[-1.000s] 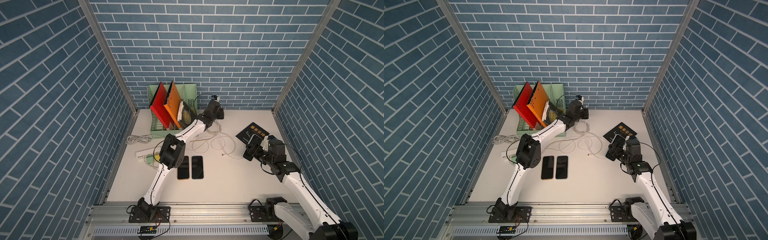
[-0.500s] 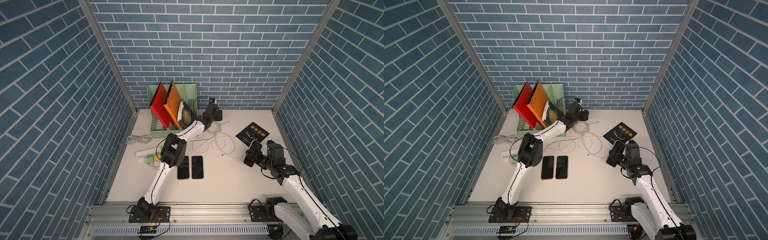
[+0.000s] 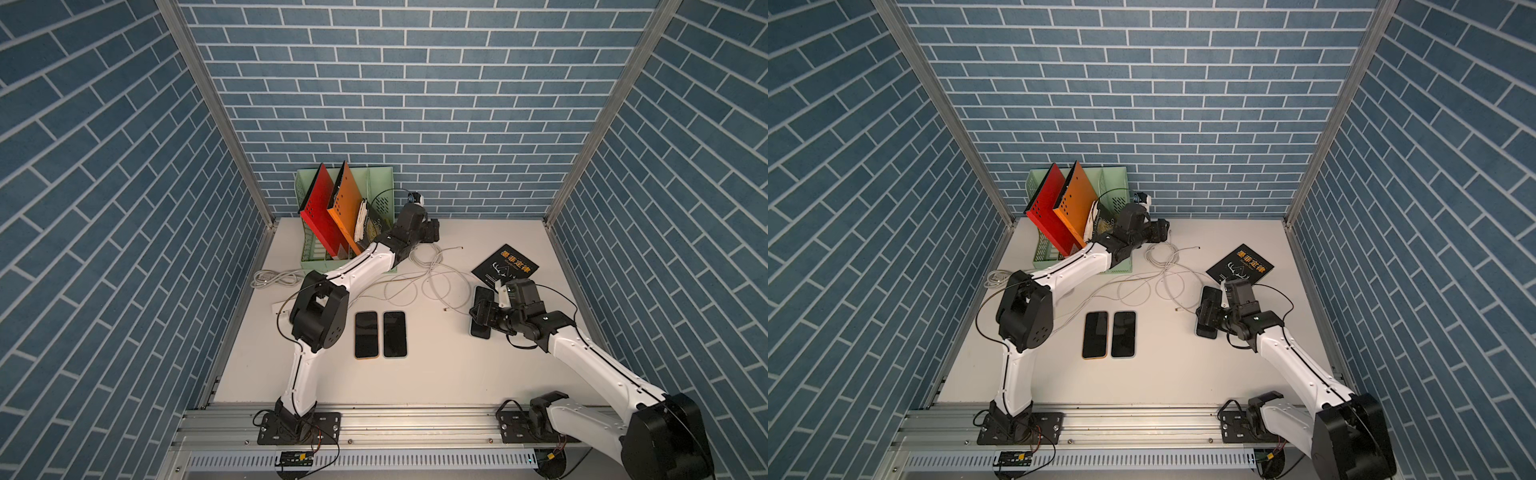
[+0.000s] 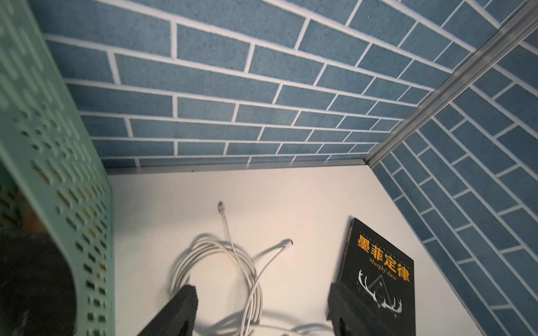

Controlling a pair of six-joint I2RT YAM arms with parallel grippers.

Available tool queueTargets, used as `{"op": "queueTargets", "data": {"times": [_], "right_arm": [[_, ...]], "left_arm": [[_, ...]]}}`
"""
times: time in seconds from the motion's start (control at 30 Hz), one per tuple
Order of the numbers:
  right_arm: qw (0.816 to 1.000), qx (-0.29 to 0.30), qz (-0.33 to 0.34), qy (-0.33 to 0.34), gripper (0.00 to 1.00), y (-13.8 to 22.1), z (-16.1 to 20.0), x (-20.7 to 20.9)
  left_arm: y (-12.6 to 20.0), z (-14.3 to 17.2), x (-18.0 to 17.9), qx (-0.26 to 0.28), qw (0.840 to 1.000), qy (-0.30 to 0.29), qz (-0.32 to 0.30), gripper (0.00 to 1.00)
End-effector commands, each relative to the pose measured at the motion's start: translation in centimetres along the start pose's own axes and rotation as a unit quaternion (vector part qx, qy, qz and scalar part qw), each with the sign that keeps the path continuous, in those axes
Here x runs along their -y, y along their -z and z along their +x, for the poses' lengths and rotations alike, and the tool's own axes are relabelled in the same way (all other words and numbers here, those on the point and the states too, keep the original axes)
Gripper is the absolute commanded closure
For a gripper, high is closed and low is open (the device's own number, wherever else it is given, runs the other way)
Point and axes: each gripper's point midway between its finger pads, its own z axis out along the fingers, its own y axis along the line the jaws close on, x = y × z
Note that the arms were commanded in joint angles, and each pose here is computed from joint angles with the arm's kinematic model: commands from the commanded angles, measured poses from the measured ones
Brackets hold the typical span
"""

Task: Unplug the charging cable from the phone
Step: Place the phone at the center of the board.

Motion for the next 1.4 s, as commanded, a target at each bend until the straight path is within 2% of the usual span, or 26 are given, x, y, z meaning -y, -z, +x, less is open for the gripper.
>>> {"op": "queueTargets", "data": {"times": [0.0,0.27,0.4,0.53,0.73,1.13,1.27,1.37], "right_arm": [[0.999,0.002,-0.039,0.032,0.82,-1.0,-0.3,-3.8],[0.995,-0.044,-0.055,0.069,0.82,-5.5,3.4,-9.6],[0.996,-0.055,-0.035,0.066,0.81,-7.0,4.9,-10.7],[0.998,-0.047,0.006,0.05,0.82,-8.2,5.4,-9.9],[0.996,-0.046,0.064,0.045,0.82,-8.9,6.3,-8.5],[0.995,-0.054,0.083,0.031,0.78,-10.3,7.0,-8.4],[0.994,-0.062,0.084,0.029,0.68,-10.6,7.5,-8.3],[0.994,-0.069,0.085,0.03,0.52,-10.8,8.0,-8.3]], "left_arm": [[2.7,1.6,-1.0,-0.002,1.0,0.022,-0.006,0.24],[10.4,7.7,-6.7,-0.033,0.995,0.039,-0.082,0.24],[13.4,9.4,-8.8,-0.035,0.992,0.048,-0.11,0.24],[15.3,10.6,-10.3,-0.037,0.989,0.059,-0.127,0.24],[16.4,11.6,-11.6,-0.041,0.987,0.067,-0.139,0.24],[16.5,12.9,-12.6,-0.053,0.985,0.075,-0.143,0.25],[16.6,13.3,-12.9,-0.057,0.985,0.075,-0.145,0.25],[16.6,13.4,-13.1,-0.058,0.985,0.076,-0.147,0.25]]}}
